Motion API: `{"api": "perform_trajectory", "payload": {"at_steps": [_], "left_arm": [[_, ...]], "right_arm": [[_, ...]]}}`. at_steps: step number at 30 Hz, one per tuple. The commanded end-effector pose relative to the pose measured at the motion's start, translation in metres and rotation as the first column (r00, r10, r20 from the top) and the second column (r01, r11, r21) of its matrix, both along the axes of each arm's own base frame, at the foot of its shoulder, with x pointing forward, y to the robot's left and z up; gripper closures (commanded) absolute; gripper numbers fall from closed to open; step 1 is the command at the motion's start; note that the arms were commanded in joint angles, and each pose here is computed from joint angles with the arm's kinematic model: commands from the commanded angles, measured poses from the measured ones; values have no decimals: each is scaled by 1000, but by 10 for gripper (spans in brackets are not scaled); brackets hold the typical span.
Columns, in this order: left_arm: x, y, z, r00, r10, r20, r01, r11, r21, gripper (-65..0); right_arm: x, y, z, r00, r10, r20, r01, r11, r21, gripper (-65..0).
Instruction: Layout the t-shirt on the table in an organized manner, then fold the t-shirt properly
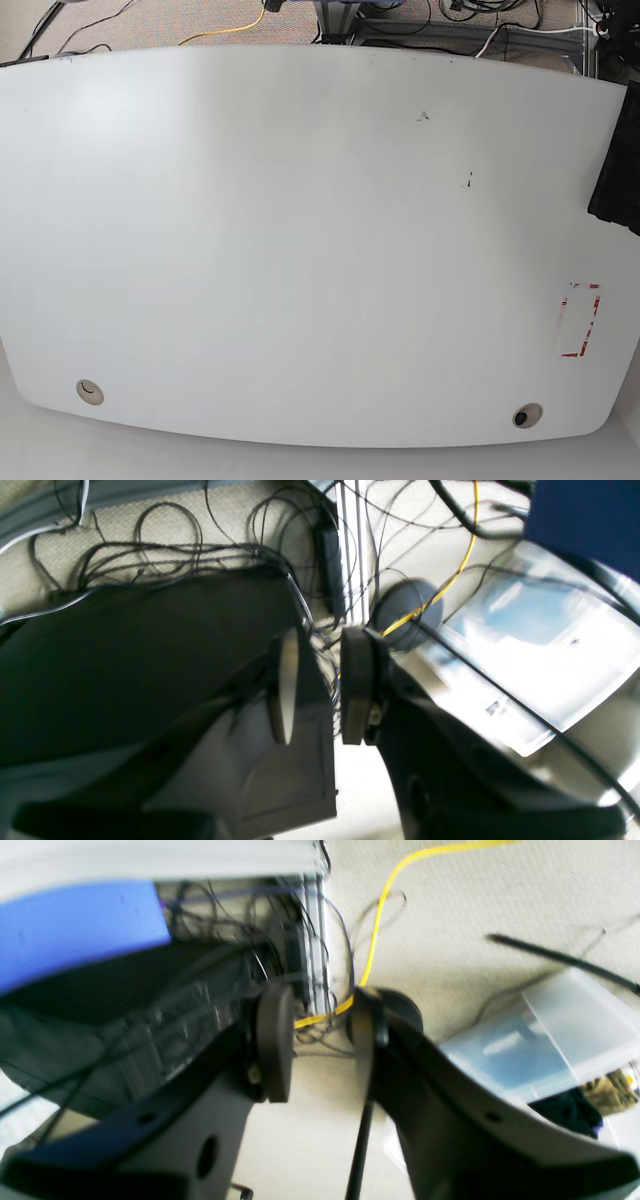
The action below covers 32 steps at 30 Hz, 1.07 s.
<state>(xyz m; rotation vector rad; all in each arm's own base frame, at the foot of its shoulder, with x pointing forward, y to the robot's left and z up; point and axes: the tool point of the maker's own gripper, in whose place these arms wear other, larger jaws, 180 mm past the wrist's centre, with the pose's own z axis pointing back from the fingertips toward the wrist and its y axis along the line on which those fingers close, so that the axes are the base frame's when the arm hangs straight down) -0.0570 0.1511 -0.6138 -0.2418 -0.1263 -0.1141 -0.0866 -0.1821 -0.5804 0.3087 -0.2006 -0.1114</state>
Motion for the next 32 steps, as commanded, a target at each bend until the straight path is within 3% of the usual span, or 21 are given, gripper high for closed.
{"api": "perform_trajectory", "payload": {"at_steps": [1,6,17,32], "left_arm": [[1,1,-7,1000,12,-22,-12,1000,-7,-133],[7,5,-18,998,33,-60,-34,999,-3,-133],[34,21,-35,994,101,-30,-97,989,114,-138],[59,23,-40,992,122,-18,-119,986,117,-139]], "right_arm": [[-1,-1,-6,1000,5,-13,-5,1000,10,-187],[12,9,-18,1000,0,-24,1,999,35,-187],[30,23,-34,998,25,-54,-21,997,74,-190],[50,29,-48,997,43,-65,-41,999,36,-192]]}}
